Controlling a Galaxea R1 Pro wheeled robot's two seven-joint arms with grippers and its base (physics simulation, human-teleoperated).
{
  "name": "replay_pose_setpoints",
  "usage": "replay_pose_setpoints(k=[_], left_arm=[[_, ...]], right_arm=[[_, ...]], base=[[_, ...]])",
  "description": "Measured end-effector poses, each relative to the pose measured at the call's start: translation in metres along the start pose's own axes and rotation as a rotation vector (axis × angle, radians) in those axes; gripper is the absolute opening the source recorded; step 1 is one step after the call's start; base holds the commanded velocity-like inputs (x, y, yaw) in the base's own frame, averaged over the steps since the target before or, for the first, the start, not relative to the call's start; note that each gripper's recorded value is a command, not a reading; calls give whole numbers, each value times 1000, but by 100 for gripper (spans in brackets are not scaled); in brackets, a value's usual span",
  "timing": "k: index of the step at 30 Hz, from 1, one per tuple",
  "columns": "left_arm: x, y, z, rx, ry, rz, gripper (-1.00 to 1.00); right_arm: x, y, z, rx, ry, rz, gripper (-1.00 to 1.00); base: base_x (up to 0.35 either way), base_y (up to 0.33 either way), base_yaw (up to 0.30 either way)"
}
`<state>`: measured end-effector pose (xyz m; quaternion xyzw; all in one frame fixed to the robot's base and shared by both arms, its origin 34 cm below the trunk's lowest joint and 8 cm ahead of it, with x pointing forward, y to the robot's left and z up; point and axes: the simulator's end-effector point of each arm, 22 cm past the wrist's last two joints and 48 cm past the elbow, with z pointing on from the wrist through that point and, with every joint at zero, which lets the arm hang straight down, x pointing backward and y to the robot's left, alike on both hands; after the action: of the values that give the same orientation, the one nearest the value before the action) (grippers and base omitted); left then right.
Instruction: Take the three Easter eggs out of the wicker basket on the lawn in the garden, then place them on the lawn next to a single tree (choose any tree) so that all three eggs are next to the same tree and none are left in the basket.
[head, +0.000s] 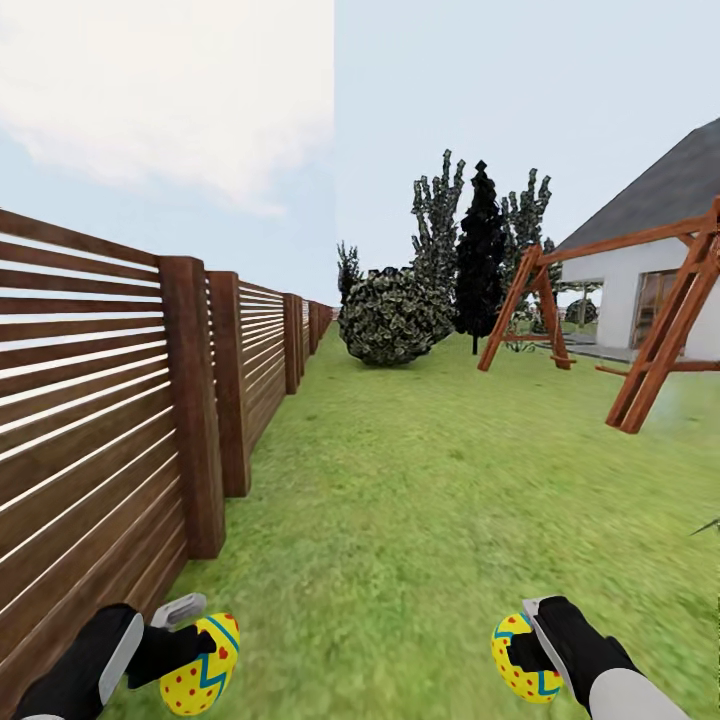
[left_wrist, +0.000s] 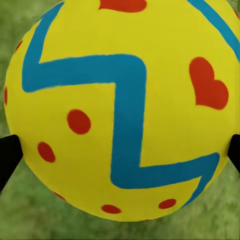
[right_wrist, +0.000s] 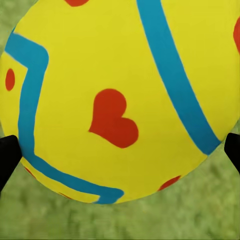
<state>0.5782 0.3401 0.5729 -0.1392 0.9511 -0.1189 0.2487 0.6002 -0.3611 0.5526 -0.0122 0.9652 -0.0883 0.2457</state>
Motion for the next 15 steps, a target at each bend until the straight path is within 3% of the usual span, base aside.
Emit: replay_pose_setpoints(k=[9, 15], left_arm=[[0, 0, 0, 0, 0, 0, -100], [-1, -1, -1, 1, -4, 1, -100]], right_arm=[[0, 1, 0, -2, 0, 0, -100], [-1, 1, -1, -3, -4, 2, -100]], base=[[340, 33, -9], [345, 0, -226]])
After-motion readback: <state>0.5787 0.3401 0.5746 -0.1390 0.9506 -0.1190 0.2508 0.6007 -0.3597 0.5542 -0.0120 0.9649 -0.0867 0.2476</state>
